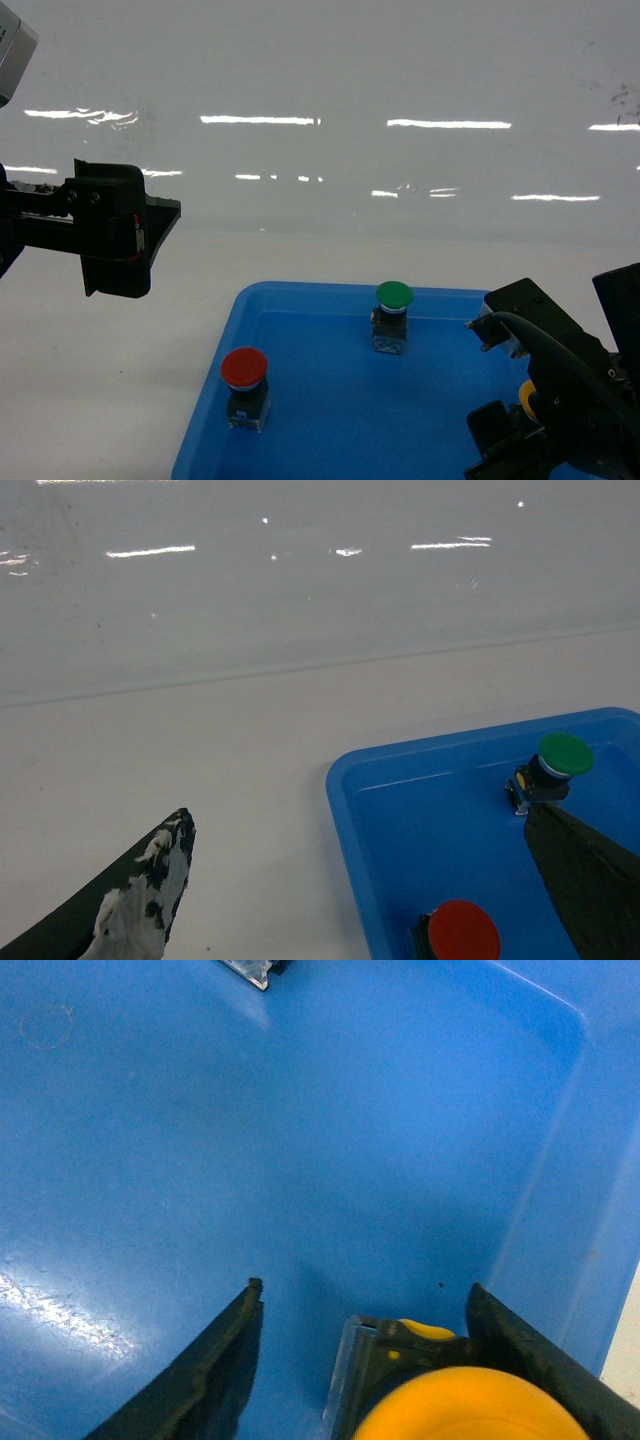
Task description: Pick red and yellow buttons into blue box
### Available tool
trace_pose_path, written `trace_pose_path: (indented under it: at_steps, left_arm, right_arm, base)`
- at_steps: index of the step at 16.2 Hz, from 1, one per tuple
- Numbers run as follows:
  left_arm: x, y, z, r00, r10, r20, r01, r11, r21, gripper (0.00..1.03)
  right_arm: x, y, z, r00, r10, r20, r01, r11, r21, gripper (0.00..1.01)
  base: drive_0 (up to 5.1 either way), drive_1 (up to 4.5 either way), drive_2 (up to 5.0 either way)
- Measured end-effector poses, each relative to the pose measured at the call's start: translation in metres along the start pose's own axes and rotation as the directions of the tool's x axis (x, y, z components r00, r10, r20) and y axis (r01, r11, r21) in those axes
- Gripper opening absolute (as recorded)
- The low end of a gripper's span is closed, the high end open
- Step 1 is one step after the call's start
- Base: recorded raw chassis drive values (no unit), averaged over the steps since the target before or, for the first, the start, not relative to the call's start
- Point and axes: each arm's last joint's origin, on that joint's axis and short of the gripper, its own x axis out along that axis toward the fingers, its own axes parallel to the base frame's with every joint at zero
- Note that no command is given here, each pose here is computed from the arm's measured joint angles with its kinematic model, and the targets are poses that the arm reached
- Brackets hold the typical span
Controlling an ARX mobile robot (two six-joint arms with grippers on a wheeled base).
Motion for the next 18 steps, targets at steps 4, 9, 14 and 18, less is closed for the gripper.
trace_pose_path:
  at_steps: [4, 9, 14, 18]
  left_arm:
    - [0.0, 0.0, 0.0, 1.0, 0.0, 0.0, 0.0, 1.0, 0.0, 0.98]
    - [0.0, 0.0, 0.0, 1.0, 0.0, 0.0, 0.0, 1.0, 0.0, 0.98]
    - [0.0, 0.0, 0.0, 1.0, 0.0, 0.0, 0.0, 1.0, 0.0, 0.98]
    - [0.0, 0.0, 0.0, 1.0, 0.0, 0.001, 0.0, 1.0, 0.0, 0.98]
  right_arm:
    - [-0.001, 0.0, -0.005, 0.998, -0.047, 0.042, 0.047, 0.9989, 0.004, 0.31]
    - [-0.023, -0.004, 0.002, 0.985, -0.081, 0.152, 0.08, 0.9967, 0.015, 0.31]
    - [-0.084, -0.024, 0.011, 0.922, -0.176, 0.345, 0.15, 0.9835, 0.101, 0.31]
    - [-0.142, -0.025, -0.008, 0.829, -0.275, 0.488, 0.215, 0.9607, 0.176, 0.31]
  base:
    - [0.0, 0.0, 0.0]
    - [0.0, 0.0, 0.0]
    - [0.0, 0.0, 0.0]
    - [0.0, 0.0, 0.0]
